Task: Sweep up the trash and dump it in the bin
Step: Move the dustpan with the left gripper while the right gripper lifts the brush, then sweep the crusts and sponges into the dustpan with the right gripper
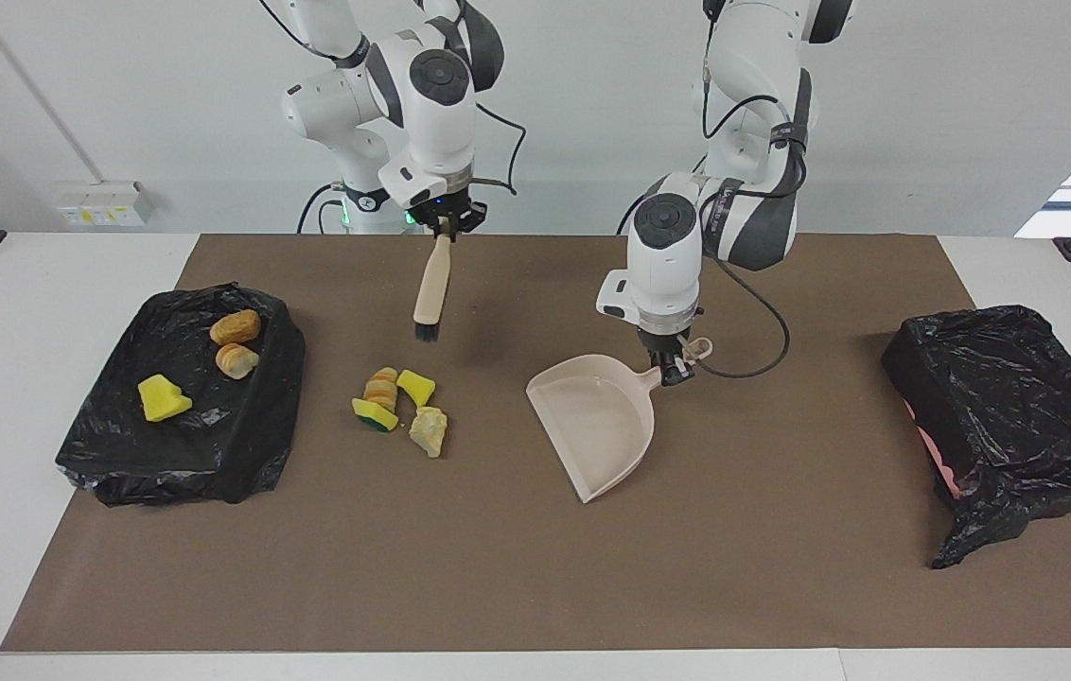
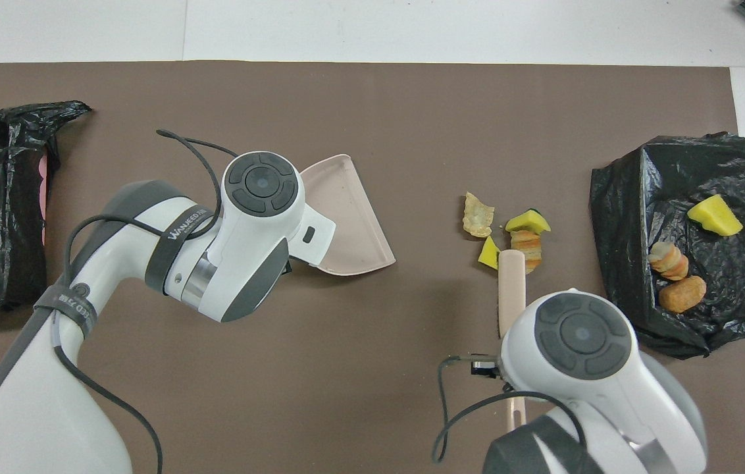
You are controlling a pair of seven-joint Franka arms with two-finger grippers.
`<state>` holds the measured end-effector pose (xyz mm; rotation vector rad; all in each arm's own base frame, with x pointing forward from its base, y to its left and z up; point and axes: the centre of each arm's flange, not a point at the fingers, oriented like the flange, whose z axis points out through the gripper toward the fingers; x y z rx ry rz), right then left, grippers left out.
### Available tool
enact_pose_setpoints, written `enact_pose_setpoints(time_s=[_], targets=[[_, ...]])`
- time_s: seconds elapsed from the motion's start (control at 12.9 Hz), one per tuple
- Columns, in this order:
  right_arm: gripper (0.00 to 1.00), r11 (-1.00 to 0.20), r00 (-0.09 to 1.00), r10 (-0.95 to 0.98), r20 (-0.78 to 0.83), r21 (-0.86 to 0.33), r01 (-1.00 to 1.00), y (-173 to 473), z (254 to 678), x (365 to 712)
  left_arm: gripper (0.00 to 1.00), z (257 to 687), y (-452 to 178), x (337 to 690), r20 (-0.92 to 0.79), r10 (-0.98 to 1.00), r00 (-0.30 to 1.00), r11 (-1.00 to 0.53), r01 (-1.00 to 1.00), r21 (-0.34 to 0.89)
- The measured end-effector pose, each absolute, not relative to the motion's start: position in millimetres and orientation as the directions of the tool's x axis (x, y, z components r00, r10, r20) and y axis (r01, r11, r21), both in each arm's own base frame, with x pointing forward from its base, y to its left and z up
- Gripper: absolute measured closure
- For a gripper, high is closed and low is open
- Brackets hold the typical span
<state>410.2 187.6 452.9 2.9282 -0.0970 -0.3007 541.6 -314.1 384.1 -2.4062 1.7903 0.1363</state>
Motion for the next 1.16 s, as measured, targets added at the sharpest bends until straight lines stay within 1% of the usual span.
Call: enact_pose_setpoints(time_s=[0.23,0.39,0.54,0.7,0.85,1.16], targets=[[0.74,-0.942,0.979,0.021,-0.202,0.324,0.087,117.6,442.8,441.1,0.68,375.1,-328.5,529.9,-0.135,-0.957,0.256,-0.248,-0.966,-0.071],[0.74,-0.932,0.970,0.075,-0.231,0.329,0.151,72.1,434.8,458.0,0.68,369.4,-334.6,522.1,-0.127,-0.963,0.239,-0.231,-0.970,-0.074],[0.74,-0.930,0.961,0.091,-0.262,0.321,0.176,48.4,412.2,470.5,0.68,369.6,-335.5,518.3,-0.122,-0.964,0.234,-0.226,-0.971,-0.076],[0.74,-0.927,0.950,0.097,-0.298,0.320,0.195,52.3,379.0,479.0,0.68,370.4,-335.2,516.5,-0.120,-0.965,0.232,-0.224,-0.971,-0.077],[0.74,-0.926,0.942,0.098,-0.321,0.317,0.205,66.0,357.1,481.0,0.68,368.0,-334.4,514.7,-0.122,-0.965,0.231,-0.223,-0.972,-0.074],[0.74,-0.953,0.945,0.099,-0.312,0.243,0.180,113.2,334.3,479.9,0.68,366.5,-333.6,513.7,-0.117,-0.966,0.230,-0.222,-0.972,-0.077]])
